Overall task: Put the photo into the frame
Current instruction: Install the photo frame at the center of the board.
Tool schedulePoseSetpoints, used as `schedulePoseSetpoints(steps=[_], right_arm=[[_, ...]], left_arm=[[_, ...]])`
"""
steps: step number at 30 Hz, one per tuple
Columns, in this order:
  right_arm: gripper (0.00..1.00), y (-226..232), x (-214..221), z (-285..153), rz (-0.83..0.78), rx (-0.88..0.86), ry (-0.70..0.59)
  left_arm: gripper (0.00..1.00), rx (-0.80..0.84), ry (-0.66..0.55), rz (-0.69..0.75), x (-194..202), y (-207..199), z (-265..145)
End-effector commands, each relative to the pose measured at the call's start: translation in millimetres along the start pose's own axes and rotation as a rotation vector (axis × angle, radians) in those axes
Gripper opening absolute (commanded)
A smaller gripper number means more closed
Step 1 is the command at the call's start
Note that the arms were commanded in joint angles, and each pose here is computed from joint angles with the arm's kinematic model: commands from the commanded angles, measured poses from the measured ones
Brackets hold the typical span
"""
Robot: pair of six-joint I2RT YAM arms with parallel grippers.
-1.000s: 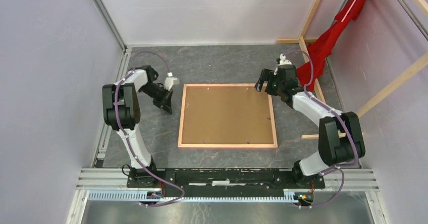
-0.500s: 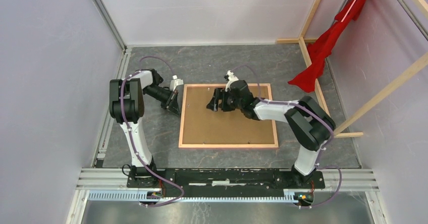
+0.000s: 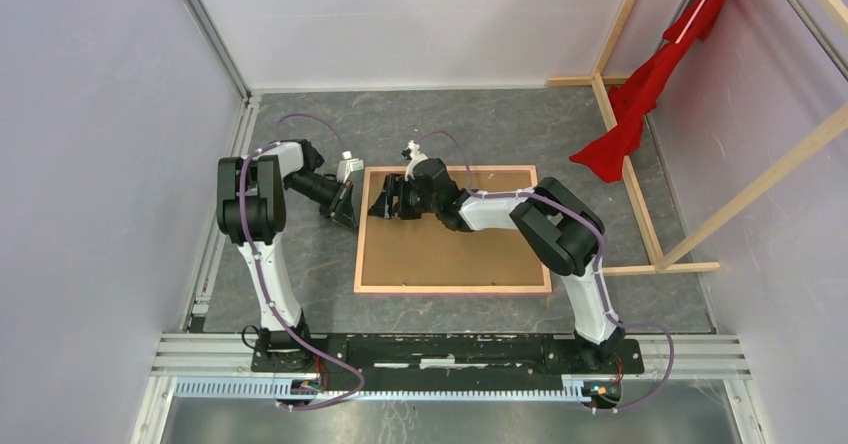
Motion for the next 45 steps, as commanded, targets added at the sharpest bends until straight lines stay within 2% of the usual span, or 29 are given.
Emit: schedulePoseSetpoints(steps=[1, 12, 45], right_arm=[[0.73, 15.6, -9.3, 13.1, 0.0, -0.048, -0.022], [0.73, 11.6, -3.1, 31.8, -0.006, -0.028, 0.008], [0.68, 4.3, 4.8, 52.8, 0.014, -0.044, 0.04]], left_arm=[[0.13, 0.017, -0.03, -0.012, -3.8, -7.2, 1.5], [0.11, 0.021, -0.031, -0.015, -3.9, -6.0, 3.0], [0.09, 0.003, -0.026, -0.001, -7.8, -6.8, 2.5]])
Point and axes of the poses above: each gripper's point midway between its finger pads, its own z axis out along the fingers, its own y axis along the line the jaws close on, x = y × z, the point moved 7 cm from there along -z, back along the fingers, and after that the axes turned 10 degrees about -z, right-handed, at the moved point
